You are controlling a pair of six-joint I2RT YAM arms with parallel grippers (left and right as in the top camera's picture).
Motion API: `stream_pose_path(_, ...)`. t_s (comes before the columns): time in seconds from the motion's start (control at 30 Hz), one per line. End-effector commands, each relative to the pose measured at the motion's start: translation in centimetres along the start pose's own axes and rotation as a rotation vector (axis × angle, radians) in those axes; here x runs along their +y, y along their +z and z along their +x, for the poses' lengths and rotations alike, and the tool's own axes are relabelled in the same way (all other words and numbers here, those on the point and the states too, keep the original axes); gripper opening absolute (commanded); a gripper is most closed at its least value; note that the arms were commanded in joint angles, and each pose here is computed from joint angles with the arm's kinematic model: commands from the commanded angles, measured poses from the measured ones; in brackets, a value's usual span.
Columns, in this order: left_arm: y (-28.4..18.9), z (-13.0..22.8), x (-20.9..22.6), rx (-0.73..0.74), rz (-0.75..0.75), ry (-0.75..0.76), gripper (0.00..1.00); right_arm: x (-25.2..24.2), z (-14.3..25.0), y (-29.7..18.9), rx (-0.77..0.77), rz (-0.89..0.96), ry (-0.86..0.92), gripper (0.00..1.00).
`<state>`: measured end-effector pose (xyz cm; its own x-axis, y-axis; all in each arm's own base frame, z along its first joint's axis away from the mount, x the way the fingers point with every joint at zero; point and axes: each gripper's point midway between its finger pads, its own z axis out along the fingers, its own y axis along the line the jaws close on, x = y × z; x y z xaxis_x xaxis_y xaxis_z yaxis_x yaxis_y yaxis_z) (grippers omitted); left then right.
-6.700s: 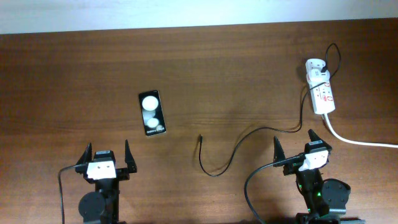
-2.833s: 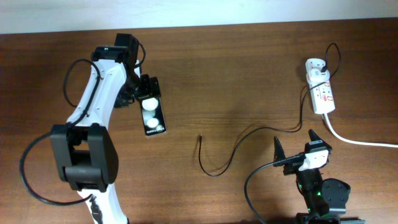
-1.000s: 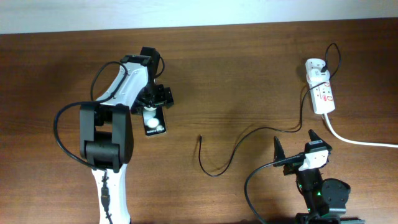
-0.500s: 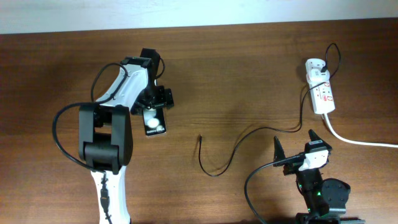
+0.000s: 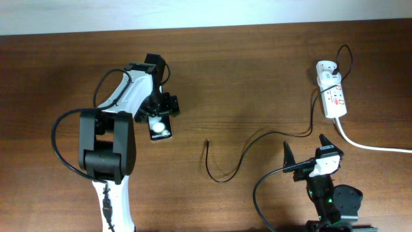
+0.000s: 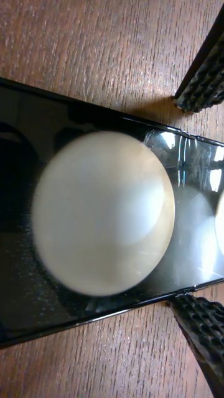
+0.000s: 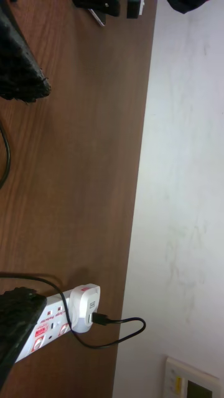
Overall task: Plug charger to phone and switch on socket
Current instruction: 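Lower the left gripper and close it on the phone's sides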
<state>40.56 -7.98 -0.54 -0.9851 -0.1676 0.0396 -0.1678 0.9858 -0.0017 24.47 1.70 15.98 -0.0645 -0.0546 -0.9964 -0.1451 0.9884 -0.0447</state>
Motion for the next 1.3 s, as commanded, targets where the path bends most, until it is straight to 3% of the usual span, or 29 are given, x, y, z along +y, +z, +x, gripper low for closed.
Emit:
stream_pose_path(0.0,6.3,2.1,0.0,0.120,0.004,0.010,0.99,0.0,0.2,0.0,0.008,0.001,0.006,0.99)
stream_pose_path(0.43,6.4,2.9,-1.9,0.122,0.013,0.056,0.99,0.0,0.2,0.0,0.008,0.001,0.006,0.99)
stream_pose_path(1.27,6.2,3.9,-1.5,0.162,0.008,0.167,0.99,0.0,0.2,0.0,0.008,0.001,0.005,0.99)
